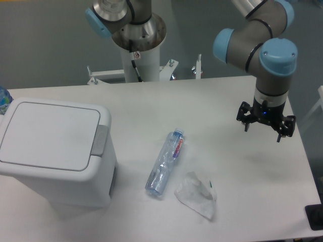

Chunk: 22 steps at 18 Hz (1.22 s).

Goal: Open the trash can
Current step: 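Move the gripper over to the trash can lid's raised edge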

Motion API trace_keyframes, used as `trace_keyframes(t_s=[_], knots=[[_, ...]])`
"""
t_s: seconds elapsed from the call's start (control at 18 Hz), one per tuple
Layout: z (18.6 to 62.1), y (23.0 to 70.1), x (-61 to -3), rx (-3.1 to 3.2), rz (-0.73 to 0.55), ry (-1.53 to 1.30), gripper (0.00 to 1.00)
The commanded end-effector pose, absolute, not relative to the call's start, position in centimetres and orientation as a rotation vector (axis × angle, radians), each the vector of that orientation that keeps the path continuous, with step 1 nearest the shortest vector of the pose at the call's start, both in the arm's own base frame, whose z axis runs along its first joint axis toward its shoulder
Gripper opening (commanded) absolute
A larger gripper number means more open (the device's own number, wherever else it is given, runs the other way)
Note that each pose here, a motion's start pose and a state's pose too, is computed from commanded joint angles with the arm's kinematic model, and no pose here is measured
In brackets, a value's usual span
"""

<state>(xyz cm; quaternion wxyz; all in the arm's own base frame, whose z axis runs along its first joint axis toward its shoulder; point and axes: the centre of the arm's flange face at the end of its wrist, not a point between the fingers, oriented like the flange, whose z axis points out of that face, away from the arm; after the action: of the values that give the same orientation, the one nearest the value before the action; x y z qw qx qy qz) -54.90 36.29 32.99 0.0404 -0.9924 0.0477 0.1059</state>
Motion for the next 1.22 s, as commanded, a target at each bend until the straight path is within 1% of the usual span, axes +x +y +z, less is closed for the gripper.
trace_keyframes(t_s=[0.22, 0.44, 0.5, 0.61, 0.72, 0.89, 1.06, 1.11, 1.22], knots=[[33.6, 36.6, -54.6, -3.006, 0.321, 0.155, 1.0], [32.3, 37.0, -53.1, -2.951, 0.242, 0.163, 1.0], [32.8, 37.3, -52.7, -2.932, 0.251, 0.139, 1.0], [33.3, 38.8, -51.7, -2.884, 0.219, 0.012, 1.0], [35.7, 40.1, -50.3, -2.803, 0.199, -0.072, 1.0], [38.2, 42.7, -47.5, -2.693, 0.116, -0.205, 1.0], [38.9, 45.7, -44.3, -2.659, 0.05, -0.308, 1.0], [39.4, 46.3, -43.5, -2.652, 0.047, -0.317, 1.0], [41.2, 47.3, -41.8, -2.623, 0.081, -0.289, 1.0]])
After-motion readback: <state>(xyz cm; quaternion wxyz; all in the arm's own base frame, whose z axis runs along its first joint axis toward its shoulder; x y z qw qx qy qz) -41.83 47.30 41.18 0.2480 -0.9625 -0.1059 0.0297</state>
